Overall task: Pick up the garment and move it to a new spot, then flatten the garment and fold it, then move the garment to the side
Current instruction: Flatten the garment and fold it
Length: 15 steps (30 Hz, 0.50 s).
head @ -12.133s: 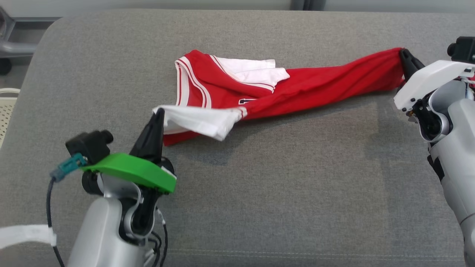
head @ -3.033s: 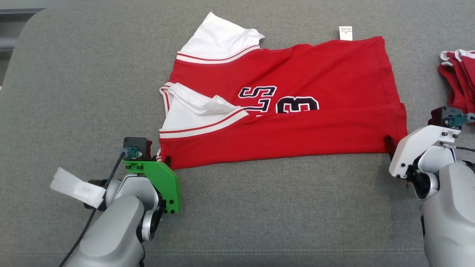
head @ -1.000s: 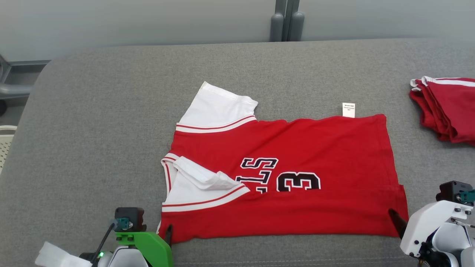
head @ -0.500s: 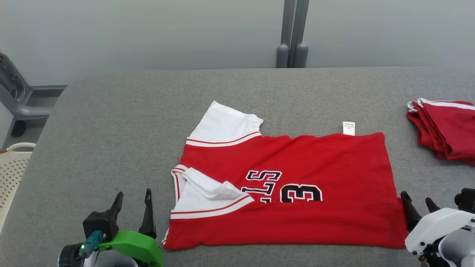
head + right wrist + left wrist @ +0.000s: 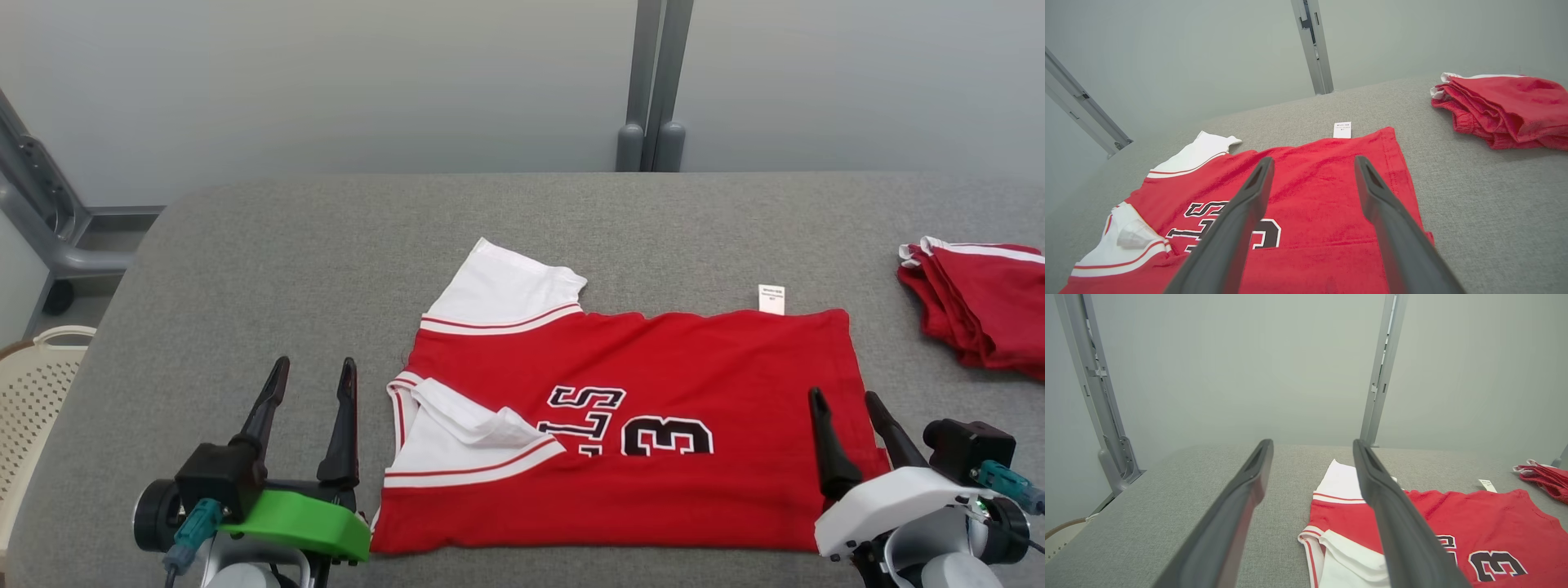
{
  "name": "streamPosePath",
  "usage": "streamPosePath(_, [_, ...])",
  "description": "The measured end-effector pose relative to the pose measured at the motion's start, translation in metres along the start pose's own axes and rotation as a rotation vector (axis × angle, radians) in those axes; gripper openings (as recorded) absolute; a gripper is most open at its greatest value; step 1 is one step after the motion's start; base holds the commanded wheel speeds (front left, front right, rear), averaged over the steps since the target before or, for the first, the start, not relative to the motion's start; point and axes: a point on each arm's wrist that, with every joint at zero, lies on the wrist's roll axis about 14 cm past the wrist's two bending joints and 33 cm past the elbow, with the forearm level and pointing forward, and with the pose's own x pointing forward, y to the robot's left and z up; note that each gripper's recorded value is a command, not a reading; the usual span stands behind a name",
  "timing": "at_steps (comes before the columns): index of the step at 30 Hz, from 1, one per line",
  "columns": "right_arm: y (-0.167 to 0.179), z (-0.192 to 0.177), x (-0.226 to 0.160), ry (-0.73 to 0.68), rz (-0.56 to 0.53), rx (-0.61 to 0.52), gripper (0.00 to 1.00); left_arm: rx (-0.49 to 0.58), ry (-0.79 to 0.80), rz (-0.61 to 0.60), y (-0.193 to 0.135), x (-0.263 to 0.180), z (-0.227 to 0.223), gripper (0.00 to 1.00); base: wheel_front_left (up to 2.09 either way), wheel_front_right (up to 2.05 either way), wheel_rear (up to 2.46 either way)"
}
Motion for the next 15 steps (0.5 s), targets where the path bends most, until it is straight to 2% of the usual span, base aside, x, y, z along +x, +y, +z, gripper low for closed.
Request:
streamPosePath(8, [0.013,0.006,0.002,-0.079,0.037,-0.009,1.0,-0.008,0.014,0.046,0.009,-0.005,-0.009,1.0,0.0,0.0,0.0])
streamPosePath(15, [0.014,0.003,0.005,-0.109,0.044,-0.071,1.0,-0.012,0.022,0.024,0.007,-0.012,-0.014,1.0,0.0,0.0,0.0])
